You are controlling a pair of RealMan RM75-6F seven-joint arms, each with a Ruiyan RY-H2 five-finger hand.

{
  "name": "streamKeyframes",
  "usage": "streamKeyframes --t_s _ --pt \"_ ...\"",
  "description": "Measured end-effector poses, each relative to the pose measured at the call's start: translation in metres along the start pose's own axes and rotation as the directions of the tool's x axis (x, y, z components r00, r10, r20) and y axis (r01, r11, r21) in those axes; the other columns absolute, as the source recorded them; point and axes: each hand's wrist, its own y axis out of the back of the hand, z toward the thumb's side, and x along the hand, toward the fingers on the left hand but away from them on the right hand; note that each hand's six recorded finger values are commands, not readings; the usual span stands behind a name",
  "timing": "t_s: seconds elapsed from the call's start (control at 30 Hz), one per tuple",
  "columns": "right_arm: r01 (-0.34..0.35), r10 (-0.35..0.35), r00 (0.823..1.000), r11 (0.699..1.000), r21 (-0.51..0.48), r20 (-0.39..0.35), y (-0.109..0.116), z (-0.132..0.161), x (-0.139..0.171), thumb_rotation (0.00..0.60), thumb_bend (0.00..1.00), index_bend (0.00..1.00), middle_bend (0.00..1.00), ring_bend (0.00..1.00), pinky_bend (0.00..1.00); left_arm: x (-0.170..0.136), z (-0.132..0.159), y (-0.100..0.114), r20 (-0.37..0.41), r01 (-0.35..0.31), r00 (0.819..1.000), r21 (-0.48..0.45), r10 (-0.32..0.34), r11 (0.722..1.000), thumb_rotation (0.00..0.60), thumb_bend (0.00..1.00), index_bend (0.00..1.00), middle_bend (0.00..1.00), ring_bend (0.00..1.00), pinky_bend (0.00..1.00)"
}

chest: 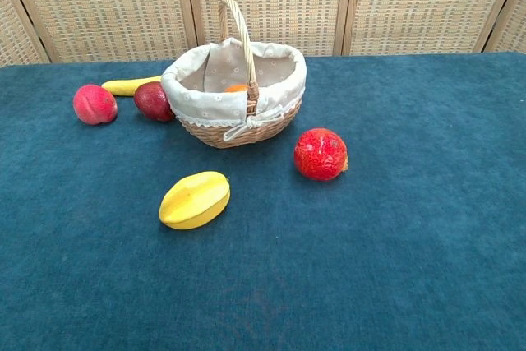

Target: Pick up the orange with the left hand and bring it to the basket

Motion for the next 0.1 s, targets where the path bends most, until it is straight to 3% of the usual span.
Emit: streamKeyframes --t_s 0.1 --pt "0.0 0.0 1.0 1.0 -0.007 -0.005 0.001 0.0 0.0 0.6 0.0 0.0 0.0 0.0 0.0 -0.047 -0.017 -0.002 -0.1 0.014 0.995 0.009 -0.013 1.0 0.6 0.0 0.0 0.0 0.0 0.0"
